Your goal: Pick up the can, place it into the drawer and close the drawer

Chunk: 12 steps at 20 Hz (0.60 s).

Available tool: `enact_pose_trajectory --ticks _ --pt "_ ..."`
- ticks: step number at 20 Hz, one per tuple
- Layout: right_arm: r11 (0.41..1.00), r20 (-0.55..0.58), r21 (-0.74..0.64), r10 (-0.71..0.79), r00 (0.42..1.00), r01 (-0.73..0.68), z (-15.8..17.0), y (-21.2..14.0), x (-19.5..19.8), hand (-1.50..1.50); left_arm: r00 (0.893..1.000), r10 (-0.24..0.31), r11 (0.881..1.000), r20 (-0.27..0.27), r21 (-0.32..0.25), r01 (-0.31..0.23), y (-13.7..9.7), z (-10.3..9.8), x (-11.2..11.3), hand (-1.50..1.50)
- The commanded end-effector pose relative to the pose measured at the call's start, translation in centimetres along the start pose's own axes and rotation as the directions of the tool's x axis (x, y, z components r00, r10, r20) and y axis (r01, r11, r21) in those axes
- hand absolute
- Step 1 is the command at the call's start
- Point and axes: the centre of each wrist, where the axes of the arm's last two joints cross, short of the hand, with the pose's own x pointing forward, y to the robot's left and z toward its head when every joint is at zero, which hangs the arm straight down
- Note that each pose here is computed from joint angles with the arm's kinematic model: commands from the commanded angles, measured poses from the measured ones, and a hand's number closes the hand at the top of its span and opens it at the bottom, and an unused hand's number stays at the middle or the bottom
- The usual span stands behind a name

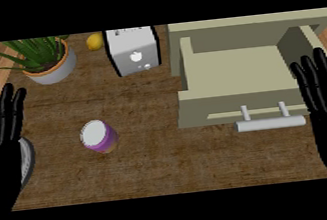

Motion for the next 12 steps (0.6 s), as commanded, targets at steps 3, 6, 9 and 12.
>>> enact_pose_trajectory --ticks 3,6,9,12 --pt "1.0 -0.022 -0.006 -0.004 1.0 0.004 -0.1 -0.4 0.6 -1.5 0.993 0.115 0.976 0.012 -0.189 -0.111 1.4 -2.0 -0.4 -1.5" --pt "1.0 -0.034 -0.012 0.006 0.999 -0.006 -1.2 -0.5 -0.4 -1.5 0.973 0.23 0.902 0.012 -0.378 -0.209 2.1 -1.3 -0.1 -1.5" --pt "0.968 -0.293 -0.24 -0.001 0.956 -0.072 1.5 -1.9 -1.8 -1.5 0.94 0.012 0.939 -0.342 -0.318 -0.128 3.0 1.2 -2.3 -1.5" --pt "0.961 -0.326 -0.251 0.03 0.945 -0.117 2.2 -3.2 -1.1 -1.5 0.938 0.009 0.932 -0.348 -0.337 -0.134 5.3 1.9 -0.6 -1.5"
